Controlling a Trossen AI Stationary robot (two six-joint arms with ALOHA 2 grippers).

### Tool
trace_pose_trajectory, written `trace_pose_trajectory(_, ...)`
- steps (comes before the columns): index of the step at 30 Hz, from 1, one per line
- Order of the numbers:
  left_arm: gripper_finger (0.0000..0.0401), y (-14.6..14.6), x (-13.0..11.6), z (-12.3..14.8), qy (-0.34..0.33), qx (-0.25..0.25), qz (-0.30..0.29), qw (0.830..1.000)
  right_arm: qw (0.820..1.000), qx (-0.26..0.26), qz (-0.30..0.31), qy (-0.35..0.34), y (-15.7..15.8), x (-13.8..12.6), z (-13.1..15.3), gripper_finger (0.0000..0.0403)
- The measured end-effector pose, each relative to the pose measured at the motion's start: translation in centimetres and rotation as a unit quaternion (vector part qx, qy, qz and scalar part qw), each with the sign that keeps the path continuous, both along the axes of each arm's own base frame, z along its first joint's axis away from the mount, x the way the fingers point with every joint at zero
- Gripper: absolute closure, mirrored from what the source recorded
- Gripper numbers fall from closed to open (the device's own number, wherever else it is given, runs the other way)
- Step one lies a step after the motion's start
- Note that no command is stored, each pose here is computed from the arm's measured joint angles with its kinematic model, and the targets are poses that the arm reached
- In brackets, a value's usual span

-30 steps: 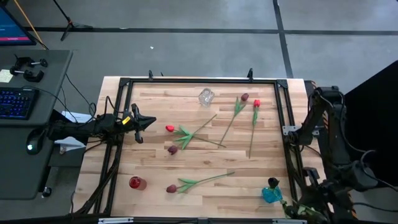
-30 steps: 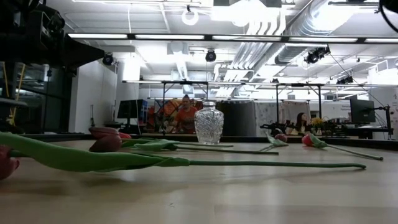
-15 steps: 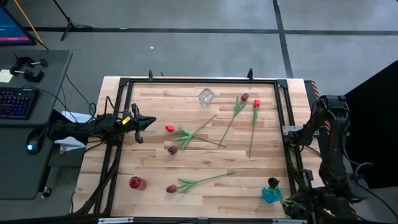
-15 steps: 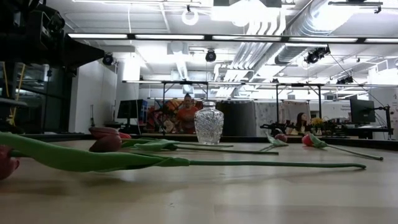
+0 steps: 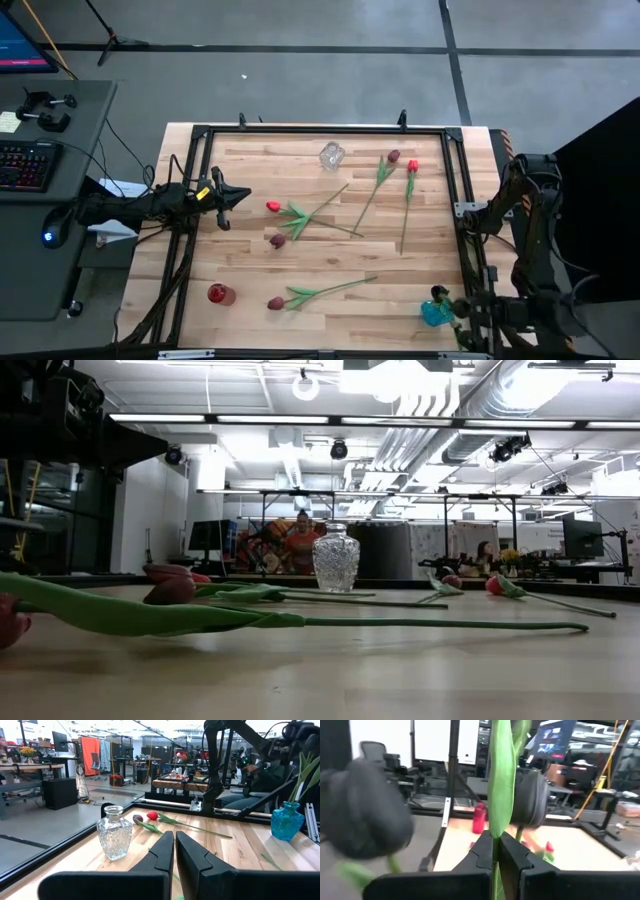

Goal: Sort flowers into vase by color
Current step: Put the black flower into the blue vase

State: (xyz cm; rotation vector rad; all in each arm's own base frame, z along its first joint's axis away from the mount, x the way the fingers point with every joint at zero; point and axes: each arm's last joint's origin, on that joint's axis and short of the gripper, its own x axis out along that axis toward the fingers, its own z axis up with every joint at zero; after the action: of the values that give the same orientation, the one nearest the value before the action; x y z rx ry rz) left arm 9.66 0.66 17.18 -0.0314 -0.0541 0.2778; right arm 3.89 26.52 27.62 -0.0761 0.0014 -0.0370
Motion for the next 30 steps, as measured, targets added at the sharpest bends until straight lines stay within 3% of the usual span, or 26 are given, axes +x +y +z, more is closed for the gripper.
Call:
trace_pose_trajectory(7,0.0393,0.0,0.0,0.0,0.000,0.000,0.000,1.000,1.000,0.019,-0.001,-0.001,-0.2,0.0,-1.5,0.0403)
trace_pose_trajectory(20,0.0393,0.0,0.0,0.0,0.000,0.000,0.000,1.000,1.000,0.014,0.010,0.000,-0.2,-0.6,-1.6,0.0399)
trace_pose_trajectory(24,0.0393,0.0,0.0,0.0,0.000,0.000,0.000,1.000,1.000,0.016,0.015,0.000,-0.2,-0.8,-1.6,0.0360)
trace_pose_trajectory(30,0.0393,0.0,0.0,0.0,0.000,0.000,0.000,1.000,1.000,0.020,0.019,0.000,-0.1,-1.0,-1.5,0.0266)
